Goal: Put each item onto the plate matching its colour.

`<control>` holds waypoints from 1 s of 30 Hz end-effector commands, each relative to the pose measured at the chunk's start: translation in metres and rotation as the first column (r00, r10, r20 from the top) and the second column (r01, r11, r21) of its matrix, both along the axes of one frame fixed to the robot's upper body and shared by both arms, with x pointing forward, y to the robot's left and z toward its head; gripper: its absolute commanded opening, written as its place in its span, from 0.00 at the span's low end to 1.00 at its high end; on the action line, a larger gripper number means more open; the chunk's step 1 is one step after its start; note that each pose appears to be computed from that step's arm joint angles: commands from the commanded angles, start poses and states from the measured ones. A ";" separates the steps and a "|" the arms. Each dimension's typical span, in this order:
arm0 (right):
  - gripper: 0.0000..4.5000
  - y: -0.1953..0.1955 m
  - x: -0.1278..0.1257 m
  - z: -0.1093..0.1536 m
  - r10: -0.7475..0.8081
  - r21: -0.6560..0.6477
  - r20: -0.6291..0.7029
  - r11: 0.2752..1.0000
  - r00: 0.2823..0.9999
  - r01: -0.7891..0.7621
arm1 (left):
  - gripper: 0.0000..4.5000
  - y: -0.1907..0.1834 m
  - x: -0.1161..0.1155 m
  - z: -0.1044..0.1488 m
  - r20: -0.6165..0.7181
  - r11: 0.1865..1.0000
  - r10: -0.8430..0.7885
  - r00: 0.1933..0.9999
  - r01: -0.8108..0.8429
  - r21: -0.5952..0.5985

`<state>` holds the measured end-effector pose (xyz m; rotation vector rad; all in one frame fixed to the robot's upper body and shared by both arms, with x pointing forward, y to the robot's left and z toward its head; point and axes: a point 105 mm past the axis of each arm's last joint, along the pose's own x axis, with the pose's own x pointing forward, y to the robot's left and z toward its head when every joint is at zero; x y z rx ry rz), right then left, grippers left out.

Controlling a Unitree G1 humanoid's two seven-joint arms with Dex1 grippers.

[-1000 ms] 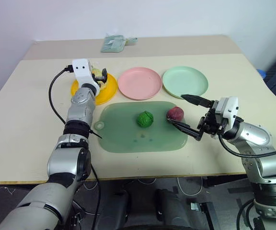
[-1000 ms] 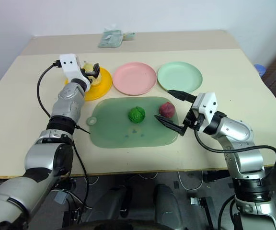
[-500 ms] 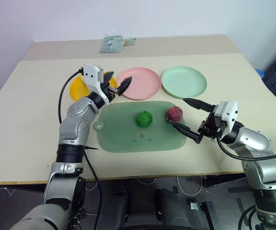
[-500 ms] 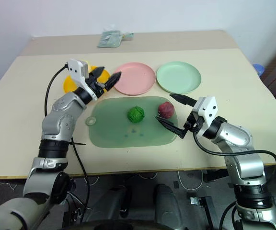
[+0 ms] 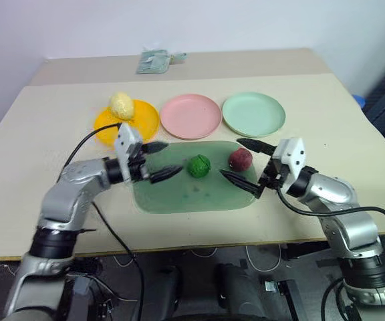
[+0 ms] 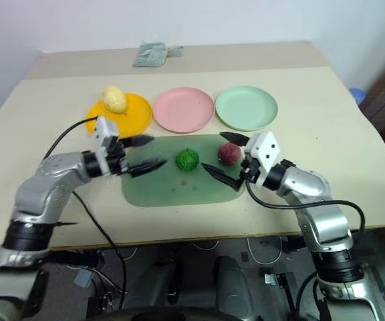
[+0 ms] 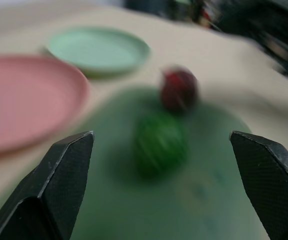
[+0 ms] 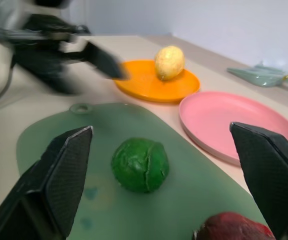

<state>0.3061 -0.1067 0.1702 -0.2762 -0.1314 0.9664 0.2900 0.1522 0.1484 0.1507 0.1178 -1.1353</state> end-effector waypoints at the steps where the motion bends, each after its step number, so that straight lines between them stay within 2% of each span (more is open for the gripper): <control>1: 1.00 0.013 0.008 -0.002 0.002 -0.025 -0.023 1.000 1.000 -0.002 | 0.99 0.015 -0.025 0.017 0.096 0.995 -0.093 0.991 0.090 0.034; 5: 1.00 0.025 0.017 -0.012 0.012 -0.058 -0.095 0.998 0.995 -0.018 | 0.99 0.037 -0.045 0.009 0.104 0.992 -0.115 0.988 0.108 0.072; 11: 1.00 0.034 0.019 -0.022 0.043 -0.084 -0.166 0.995 0.985 -0.057 | 0.99 0.053 -0.057 0.004 0.108 0.994 -0.089 0.990 0.081 0.078; 27: 1.00 0.049 0.037 -0.035 0.038 -0.137 -0.189 0.988 0.981 -0.064 | 0.99 0.043 -0.063 0.005 0.134 0.999 -0.038 0.990 0.033 0.039; 30: 0.80 0.050 0.038 -0.032 0.043 -0.133 -0.182 0.989 0.982 -0.068 | 1.00 0.042 -0.063 0.006 0.138 0.999 -0.026 0.990 0.021 0.035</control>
